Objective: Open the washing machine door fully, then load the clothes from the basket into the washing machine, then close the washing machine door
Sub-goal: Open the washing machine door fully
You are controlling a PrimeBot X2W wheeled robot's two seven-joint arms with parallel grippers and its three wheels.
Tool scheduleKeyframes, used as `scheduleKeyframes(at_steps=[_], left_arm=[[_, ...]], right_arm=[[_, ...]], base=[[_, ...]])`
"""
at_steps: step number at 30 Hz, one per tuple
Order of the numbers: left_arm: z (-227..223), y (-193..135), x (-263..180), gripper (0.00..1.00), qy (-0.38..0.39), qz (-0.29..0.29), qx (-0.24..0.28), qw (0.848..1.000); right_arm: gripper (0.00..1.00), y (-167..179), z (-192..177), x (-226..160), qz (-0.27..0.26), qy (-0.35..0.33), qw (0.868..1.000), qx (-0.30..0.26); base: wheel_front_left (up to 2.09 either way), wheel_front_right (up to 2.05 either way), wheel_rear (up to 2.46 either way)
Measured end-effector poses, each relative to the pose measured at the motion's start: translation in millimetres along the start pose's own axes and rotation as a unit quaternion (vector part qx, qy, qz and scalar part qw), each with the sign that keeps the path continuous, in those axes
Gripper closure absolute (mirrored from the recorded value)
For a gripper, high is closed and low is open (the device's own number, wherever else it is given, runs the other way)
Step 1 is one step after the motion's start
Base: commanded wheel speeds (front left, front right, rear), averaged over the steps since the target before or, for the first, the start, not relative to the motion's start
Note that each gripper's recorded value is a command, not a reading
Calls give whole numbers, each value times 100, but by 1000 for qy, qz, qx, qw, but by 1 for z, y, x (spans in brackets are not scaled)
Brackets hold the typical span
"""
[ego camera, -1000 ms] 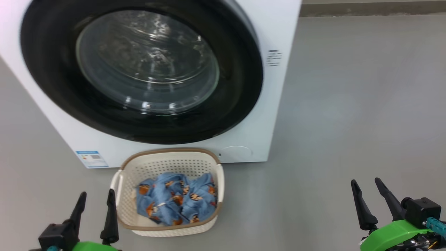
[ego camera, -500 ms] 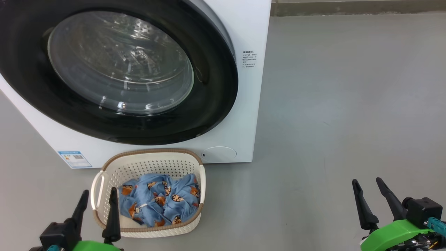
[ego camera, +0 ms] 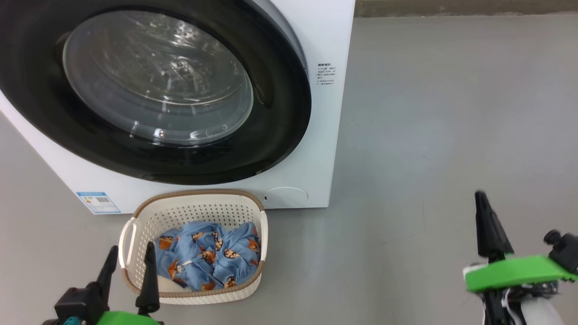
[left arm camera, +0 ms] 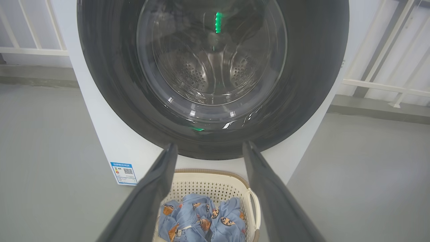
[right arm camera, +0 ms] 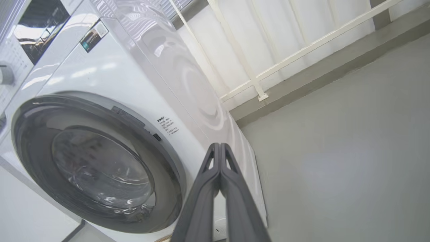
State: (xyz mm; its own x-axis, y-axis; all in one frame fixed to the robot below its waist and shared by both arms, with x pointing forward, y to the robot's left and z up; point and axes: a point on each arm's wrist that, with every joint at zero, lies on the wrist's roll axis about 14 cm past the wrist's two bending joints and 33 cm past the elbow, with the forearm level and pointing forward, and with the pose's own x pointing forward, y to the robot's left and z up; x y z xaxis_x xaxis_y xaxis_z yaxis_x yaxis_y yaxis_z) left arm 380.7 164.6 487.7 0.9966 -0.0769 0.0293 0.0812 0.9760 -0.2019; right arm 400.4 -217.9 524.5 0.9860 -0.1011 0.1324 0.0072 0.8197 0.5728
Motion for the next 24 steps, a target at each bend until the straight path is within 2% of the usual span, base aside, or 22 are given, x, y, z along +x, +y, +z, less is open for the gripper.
scheduleKeyframes(at_steps=[3, 4, 8, 14, 20, 24], left_arm=[[-2, -1, 0, 0, 3, -1, -1, 1000], [-2, -1, 0, 0, 3, -1, -1, 1000], [-4, -1, 1, 0, 5, -2, -3, 1000], [-7, -3, 3, 0, 8, -3, -12, 1000], [-10, -3, 9, 0, 12, -3, -18, 1000], [-11, 0, 16, 0, 13, 0, -21, 1000]], right_arm=[[100, 13, 11, 13, 5, -26, 995, 96], [100, 13, 11, 13, 5, -26, 995, 96], [100, 34, 19, 31, 33, -31, 982, 182], [100, 57, 21, 56, 67, -11, 965, 254], [100, 82, 13, 82, 99, 45, 941, 321], [100, 96, 5, 98, 121, 89, 926, 345]], base=[[0, 0, 0], [0, 0, 0], [0, 0, 0], [0, 0, 0], [0, 0, 0], [0, 0, 0]])
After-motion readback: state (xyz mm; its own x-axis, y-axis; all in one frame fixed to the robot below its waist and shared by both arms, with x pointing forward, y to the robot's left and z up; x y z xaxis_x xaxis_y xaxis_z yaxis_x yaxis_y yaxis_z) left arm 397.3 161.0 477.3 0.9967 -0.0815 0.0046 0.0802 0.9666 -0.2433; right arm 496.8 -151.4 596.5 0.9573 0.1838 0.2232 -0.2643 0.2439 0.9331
